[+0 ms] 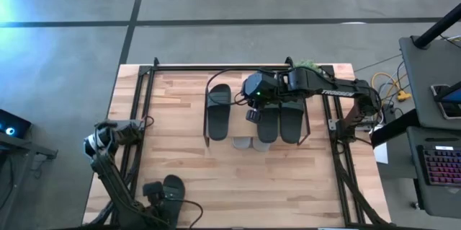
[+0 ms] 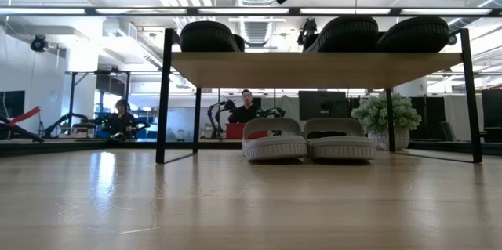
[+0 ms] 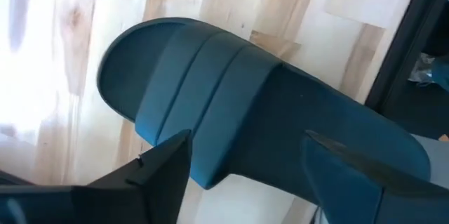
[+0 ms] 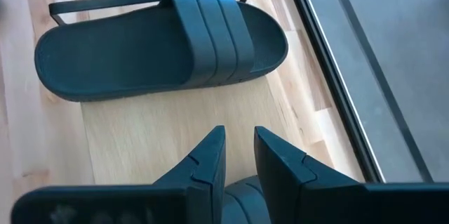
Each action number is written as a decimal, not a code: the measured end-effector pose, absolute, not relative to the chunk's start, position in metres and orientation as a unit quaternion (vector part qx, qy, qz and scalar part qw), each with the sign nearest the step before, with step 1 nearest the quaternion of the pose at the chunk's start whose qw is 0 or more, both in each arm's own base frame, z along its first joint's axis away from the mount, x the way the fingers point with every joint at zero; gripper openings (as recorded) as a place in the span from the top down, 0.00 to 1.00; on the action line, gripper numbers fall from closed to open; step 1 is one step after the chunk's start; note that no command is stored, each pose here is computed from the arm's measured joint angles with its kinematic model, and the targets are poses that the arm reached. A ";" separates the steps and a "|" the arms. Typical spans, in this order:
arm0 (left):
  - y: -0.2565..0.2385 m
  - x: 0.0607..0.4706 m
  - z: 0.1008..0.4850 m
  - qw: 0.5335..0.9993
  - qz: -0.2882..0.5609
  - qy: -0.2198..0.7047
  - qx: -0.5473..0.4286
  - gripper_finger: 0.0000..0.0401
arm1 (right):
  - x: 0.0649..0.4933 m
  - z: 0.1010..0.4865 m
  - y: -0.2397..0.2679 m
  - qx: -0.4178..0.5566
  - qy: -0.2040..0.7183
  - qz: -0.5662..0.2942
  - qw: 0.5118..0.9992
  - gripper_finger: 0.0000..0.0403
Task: Pick and place slides into the shelf
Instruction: Put the black slipper on the shelf
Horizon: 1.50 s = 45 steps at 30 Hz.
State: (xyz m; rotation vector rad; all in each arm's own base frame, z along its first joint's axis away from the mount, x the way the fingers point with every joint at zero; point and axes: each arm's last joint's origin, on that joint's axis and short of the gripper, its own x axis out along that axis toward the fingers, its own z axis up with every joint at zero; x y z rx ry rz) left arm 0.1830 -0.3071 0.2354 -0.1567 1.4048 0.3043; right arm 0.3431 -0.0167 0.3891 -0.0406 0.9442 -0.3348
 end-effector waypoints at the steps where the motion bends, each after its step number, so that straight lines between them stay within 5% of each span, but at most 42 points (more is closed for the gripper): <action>1: -0.307 0.182 0.234 0.752 0.140 0.641 -0.068 0.37 | 0.343 0.389 -0.017 -0.020 0.454 -0.160 0.876 0.83; 19: -0.283 0.172 0.192 0.741 0.200 0.641 0.012 0.38 | 0.343 0.389 -0.017 -0.016 0.454 -0.163 0.876 0.83; 34: -0.271 0.180 0.187 0.740 0.217 0.636 0.028 0.95 | 0.341 0.388 -0.017 -0.006 0.463 -0.170 0.870 0.83; 45: -0.230 0.179 0.251 0.778 0.270 0.562 0.073 1.00 | 0.322 0.408 -0.017 -0.006 0.433 -0.177 0.884 0.83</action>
